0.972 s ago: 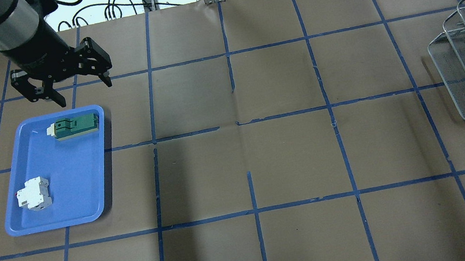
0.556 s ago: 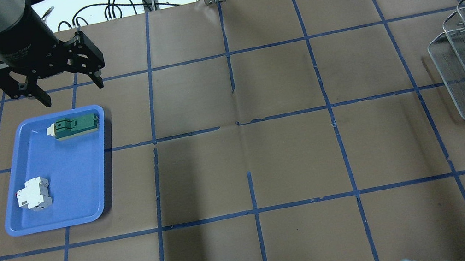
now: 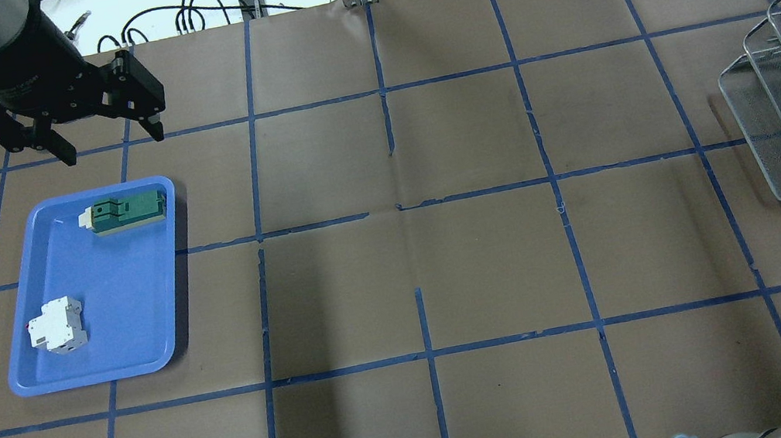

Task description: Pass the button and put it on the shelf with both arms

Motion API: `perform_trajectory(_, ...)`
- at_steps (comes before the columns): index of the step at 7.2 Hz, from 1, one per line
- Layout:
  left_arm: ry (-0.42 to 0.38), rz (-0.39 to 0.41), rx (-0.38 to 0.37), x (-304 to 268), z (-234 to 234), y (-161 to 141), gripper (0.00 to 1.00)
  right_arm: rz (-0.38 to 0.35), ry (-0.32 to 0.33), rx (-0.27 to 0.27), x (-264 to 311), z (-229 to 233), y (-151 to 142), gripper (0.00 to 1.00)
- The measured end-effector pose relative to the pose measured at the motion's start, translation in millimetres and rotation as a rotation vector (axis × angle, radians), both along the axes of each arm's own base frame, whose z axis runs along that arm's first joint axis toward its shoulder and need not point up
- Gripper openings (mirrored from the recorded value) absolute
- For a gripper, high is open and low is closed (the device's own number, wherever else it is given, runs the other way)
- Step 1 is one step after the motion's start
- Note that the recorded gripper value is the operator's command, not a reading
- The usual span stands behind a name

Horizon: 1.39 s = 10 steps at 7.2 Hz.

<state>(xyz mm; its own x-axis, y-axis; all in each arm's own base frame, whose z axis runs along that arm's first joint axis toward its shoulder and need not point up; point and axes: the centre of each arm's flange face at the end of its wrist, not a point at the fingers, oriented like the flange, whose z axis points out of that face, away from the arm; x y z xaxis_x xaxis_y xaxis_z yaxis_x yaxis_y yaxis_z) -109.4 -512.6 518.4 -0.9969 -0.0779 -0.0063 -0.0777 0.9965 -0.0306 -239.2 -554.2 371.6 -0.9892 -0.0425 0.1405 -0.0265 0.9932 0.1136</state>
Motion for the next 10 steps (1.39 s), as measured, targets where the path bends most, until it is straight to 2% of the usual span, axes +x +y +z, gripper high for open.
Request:
perform_trajectory(2,0.001,-0.011,-0.007,4.2,0.0,-1.3,1.0,-0.001,-0.004,-0.003,6.8,11.9,4.2,1.0)
perform_trajectory(4,0.002,-0.025,-0.008,4.8,-0.5,-1.3,1.0,-0.004,-0.029,-0.018,52.3,54.9,12.8,1.0)
perform_trajectory(5,0.002,-0.026,-0.01,5.1,0.3,-1.5,1.0,-0.025,-0.045,-0.03,89.6,80.3,18.1,1.0)
perform_trajectory(7,0.004,-0.026,-0.014,5.6,2.1,-2.2,1.0,-0.118,-0.123,-0.071,187.5,119.0,29.7,1.0)
perform_trajectory(8,0.008,-0.025,-0.018,5.6,4.0,-3.5,1.0,-0.131,-0.141,-0.075,244.0,125.8,33.0,1.0)
perform_trajectory(10,0.012,-0.021,-0.022,7.1,6.4,-4.8,1.0,-0.108,-0.14,-0.083,340.8,131.6,45.6,1.0)
